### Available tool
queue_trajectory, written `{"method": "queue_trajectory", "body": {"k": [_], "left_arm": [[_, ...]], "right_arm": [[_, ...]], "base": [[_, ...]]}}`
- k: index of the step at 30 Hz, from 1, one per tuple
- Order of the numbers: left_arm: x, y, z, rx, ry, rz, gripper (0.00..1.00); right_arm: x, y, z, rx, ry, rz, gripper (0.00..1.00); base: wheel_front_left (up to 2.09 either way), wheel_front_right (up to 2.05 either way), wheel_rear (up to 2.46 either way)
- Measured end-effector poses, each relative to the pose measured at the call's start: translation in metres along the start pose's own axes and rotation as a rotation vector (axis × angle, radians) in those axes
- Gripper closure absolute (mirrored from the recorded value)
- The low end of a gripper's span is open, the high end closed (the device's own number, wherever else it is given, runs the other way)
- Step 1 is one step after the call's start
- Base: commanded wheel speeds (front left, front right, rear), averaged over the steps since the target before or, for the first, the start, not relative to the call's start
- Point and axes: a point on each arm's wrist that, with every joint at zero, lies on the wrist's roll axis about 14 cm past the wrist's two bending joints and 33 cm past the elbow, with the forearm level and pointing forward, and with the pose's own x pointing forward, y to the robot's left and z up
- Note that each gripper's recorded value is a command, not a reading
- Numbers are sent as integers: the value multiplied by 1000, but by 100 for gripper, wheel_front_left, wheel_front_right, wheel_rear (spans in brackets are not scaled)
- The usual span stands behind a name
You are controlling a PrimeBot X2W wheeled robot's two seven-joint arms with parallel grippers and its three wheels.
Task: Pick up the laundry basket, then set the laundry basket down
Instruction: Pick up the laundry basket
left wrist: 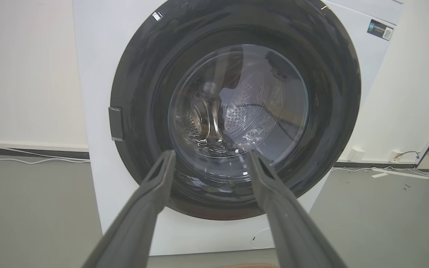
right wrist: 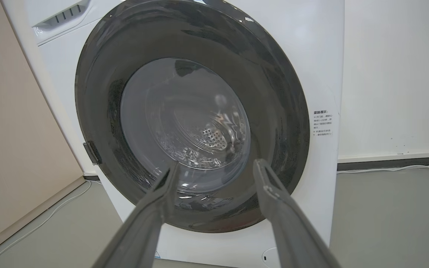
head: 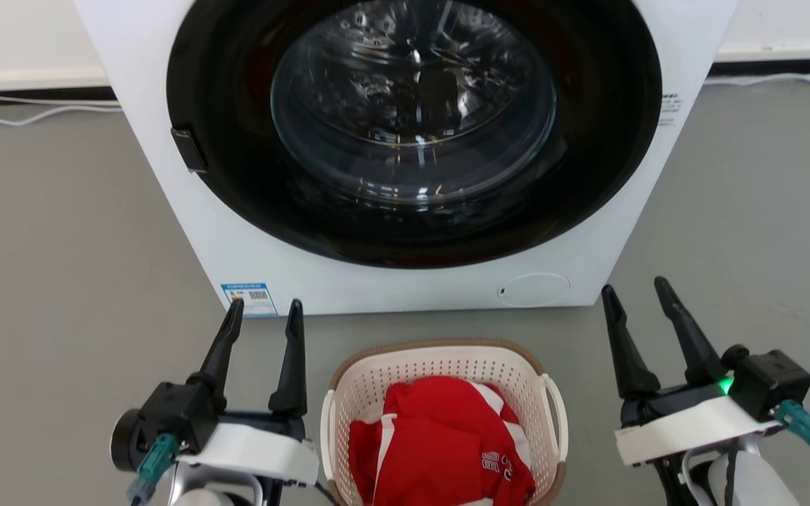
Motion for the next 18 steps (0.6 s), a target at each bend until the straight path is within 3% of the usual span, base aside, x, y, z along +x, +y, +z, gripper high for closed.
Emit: {"method": "queue_trajectory", "body": {"k": [18], "left_arm": [[57, 14, -67, -49, 131, 26, 0]], "right_arm": [[44, -42, -58, 21, 125, -69, 0]], "base": [[0, 0, 0]]}}
